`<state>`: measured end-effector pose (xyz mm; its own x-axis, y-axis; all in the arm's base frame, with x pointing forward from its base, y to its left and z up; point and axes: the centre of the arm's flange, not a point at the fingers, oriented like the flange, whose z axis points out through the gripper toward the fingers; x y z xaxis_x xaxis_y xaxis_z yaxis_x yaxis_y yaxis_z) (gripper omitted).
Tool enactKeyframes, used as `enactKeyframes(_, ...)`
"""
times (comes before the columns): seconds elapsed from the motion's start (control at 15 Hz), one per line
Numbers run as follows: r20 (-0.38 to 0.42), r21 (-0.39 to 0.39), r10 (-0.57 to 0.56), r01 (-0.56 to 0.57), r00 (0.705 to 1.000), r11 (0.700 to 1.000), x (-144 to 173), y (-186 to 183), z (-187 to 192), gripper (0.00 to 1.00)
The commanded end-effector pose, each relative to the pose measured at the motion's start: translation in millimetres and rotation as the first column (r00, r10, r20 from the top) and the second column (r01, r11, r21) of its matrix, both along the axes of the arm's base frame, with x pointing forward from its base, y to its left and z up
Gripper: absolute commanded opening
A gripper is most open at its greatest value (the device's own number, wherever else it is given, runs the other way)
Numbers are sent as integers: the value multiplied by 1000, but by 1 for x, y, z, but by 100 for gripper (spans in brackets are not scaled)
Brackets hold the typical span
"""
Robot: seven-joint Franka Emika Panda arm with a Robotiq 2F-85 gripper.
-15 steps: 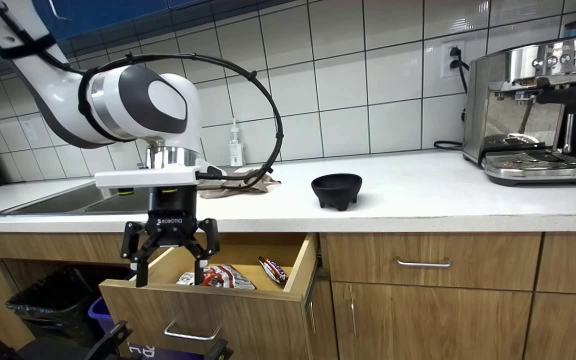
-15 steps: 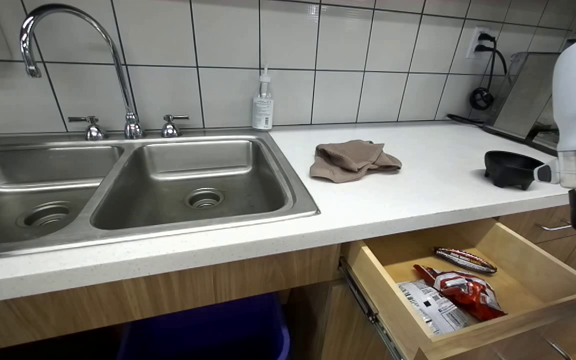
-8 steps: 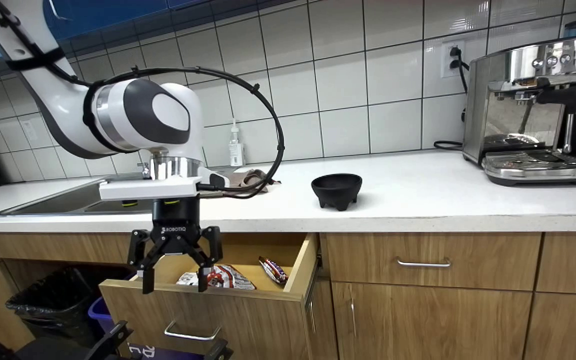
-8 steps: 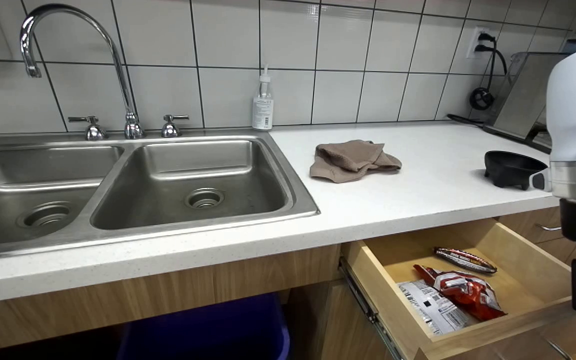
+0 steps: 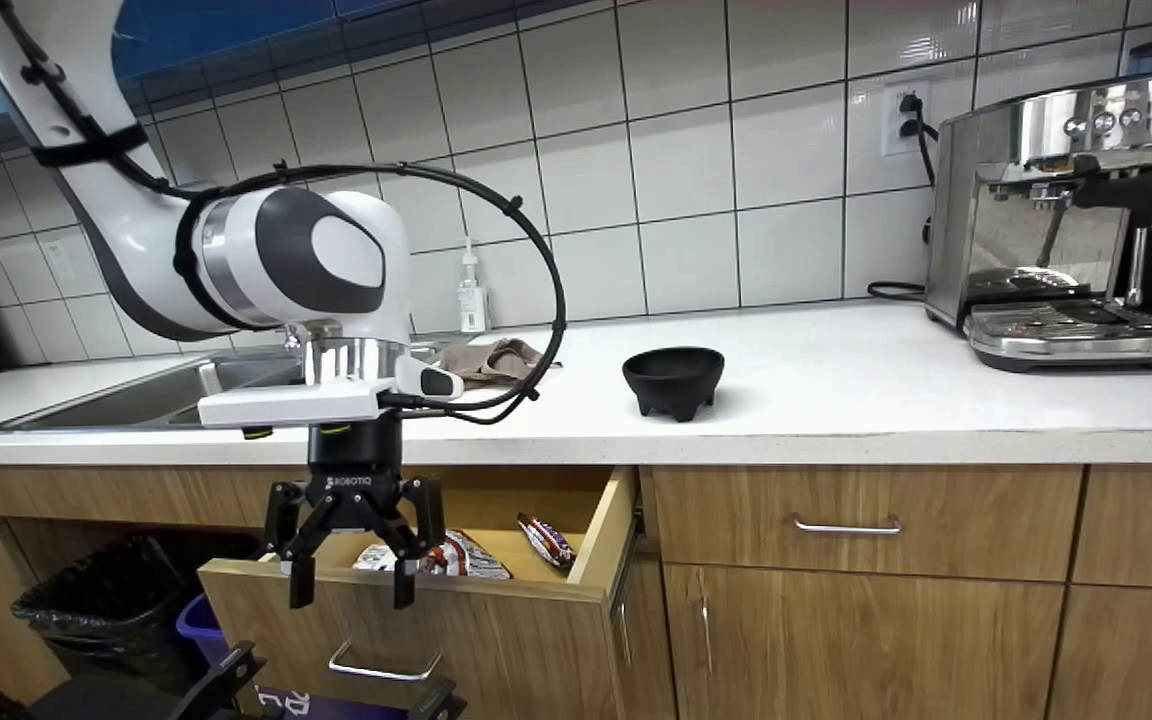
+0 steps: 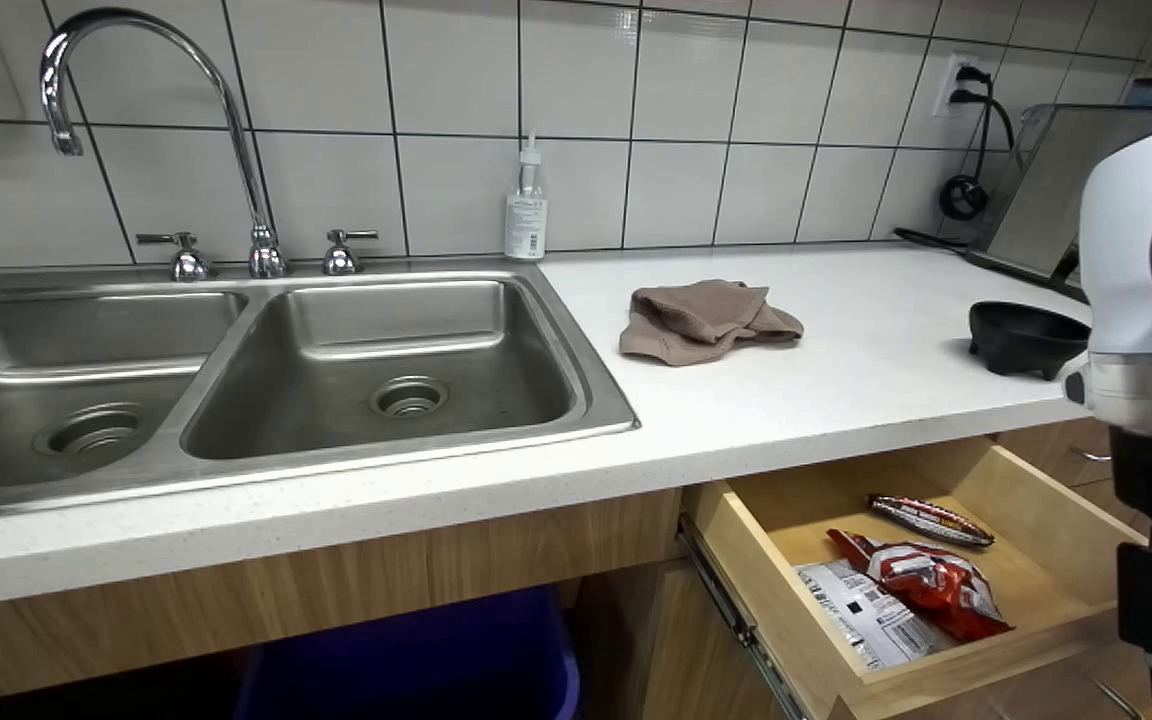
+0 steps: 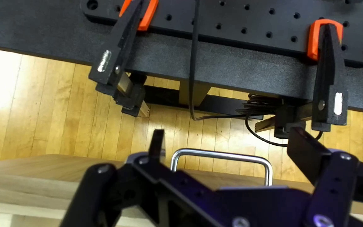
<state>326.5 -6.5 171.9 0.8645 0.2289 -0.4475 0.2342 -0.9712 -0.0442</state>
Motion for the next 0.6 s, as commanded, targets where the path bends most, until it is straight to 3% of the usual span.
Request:
enactKeyframes(0.0, 41, -30, -58, 59, 998, 998, -21, -1, -10, 100)
enactKeyframes(0.53, 114, -13, -107, 109, 988, 994, -15, -1, -28, 100)
